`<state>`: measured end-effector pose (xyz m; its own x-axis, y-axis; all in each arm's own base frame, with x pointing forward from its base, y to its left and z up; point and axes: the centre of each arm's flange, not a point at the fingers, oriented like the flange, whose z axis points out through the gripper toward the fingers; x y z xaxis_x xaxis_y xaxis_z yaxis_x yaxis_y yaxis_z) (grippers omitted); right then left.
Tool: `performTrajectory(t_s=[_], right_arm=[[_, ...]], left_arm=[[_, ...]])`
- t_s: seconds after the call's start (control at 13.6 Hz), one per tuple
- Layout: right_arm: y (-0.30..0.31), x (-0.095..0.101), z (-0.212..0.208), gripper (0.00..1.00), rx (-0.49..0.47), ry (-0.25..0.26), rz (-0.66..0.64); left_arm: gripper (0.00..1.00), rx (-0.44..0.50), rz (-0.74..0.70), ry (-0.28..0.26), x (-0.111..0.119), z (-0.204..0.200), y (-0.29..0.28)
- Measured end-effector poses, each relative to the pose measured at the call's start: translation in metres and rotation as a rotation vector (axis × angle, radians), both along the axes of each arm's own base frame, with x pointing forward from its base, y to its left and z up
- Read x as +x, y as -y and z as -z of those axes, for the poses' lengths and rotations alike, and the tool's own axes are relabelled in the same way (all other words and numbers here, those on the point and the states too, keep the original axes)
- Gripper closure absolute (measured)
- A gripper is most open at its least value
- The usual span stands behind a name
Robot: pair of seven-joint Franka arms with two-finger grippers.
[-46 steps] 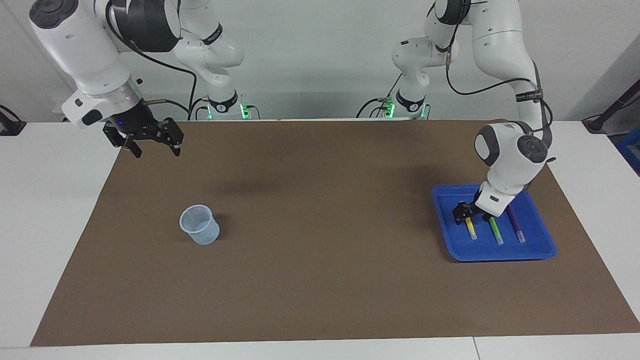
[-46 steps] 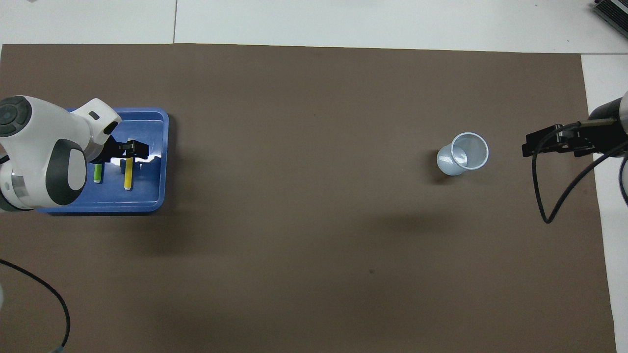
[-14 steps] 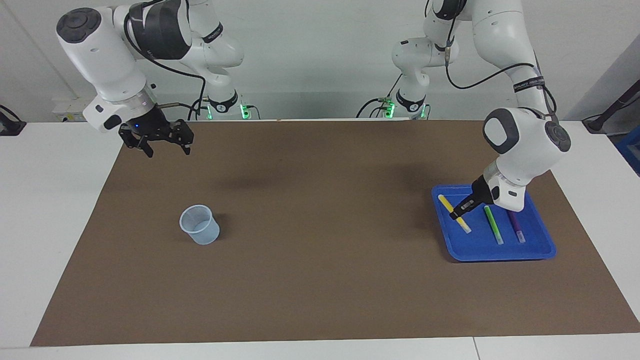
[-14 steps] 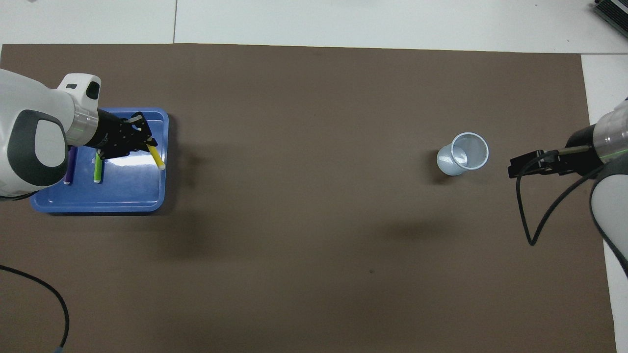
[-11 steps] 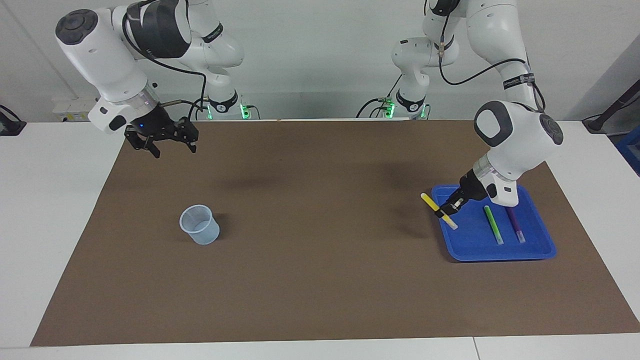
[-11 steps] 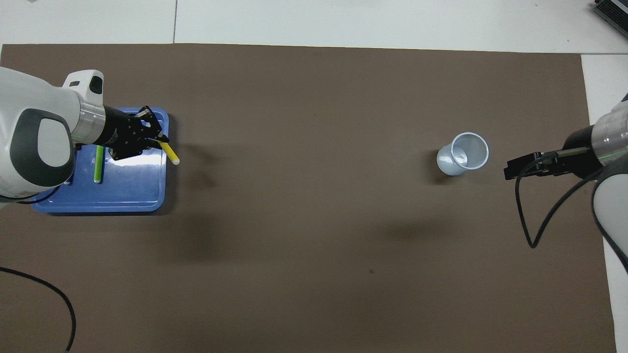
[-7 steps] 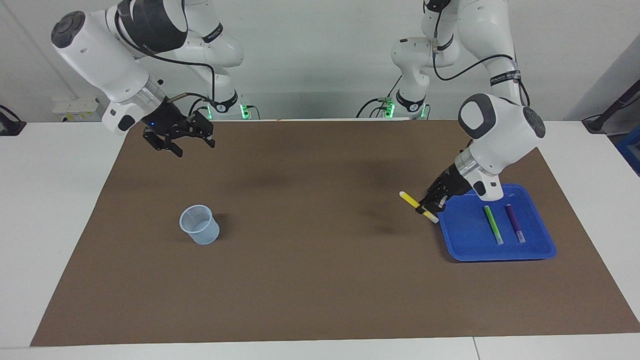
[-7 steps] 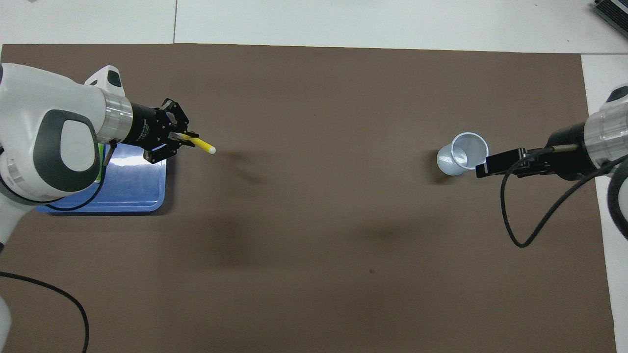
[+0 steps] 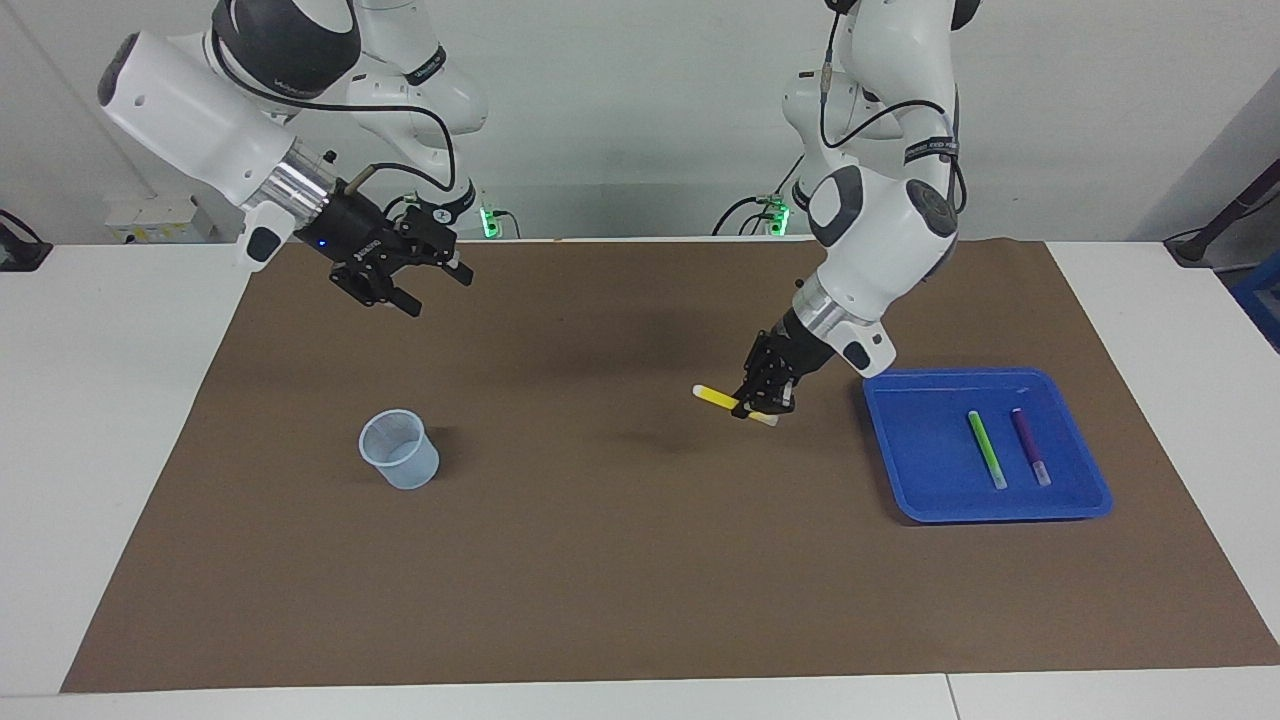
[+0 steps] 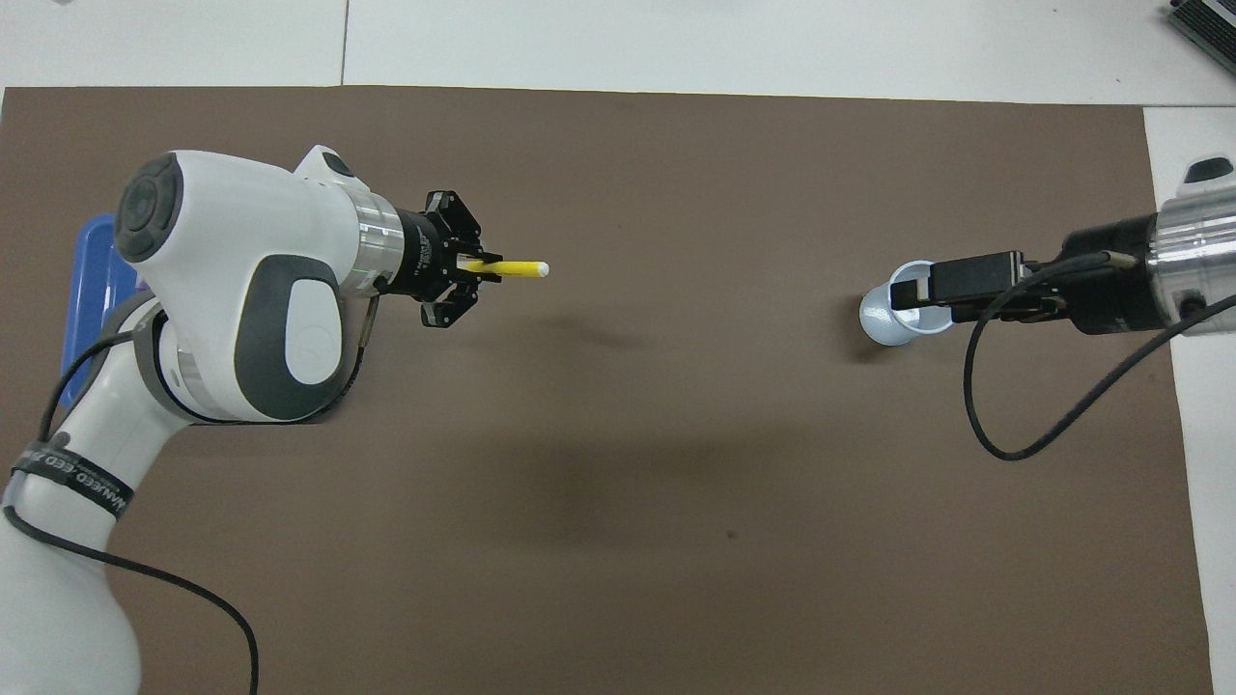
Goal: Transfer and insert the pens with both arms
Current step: 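Carry the yellow pen toward the right gripper while the right gripper approaches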
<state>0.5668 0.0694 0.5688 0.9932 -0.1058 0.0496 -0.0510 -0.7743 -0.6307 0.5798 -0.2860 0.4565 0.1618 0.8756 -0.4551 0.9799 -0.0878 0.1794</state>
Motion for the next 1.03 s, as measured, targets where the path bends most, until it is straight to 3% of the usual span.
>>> performTrajectory(t_s=[0.37,0.66,1.03], right_arm=[[-0.071,0.011,0.029,0.0,0.003,0.013,0.067],[-0.084,0.018,0.045,0.03,-0.002,0.015,0.084],[-0.102,0.021,0.056,0.11,-0.003,0.01,0.099]], left_arm=[[0.83,-0.06,-0.129,-0.021,-0.029,-0.015,0.063],[0.83,-0.103,-0.191,-0.019,-0.045,-0.023,0.094],[0.83,-0.181,-0.239,0.038,-0.069,-0.034,0.135]])
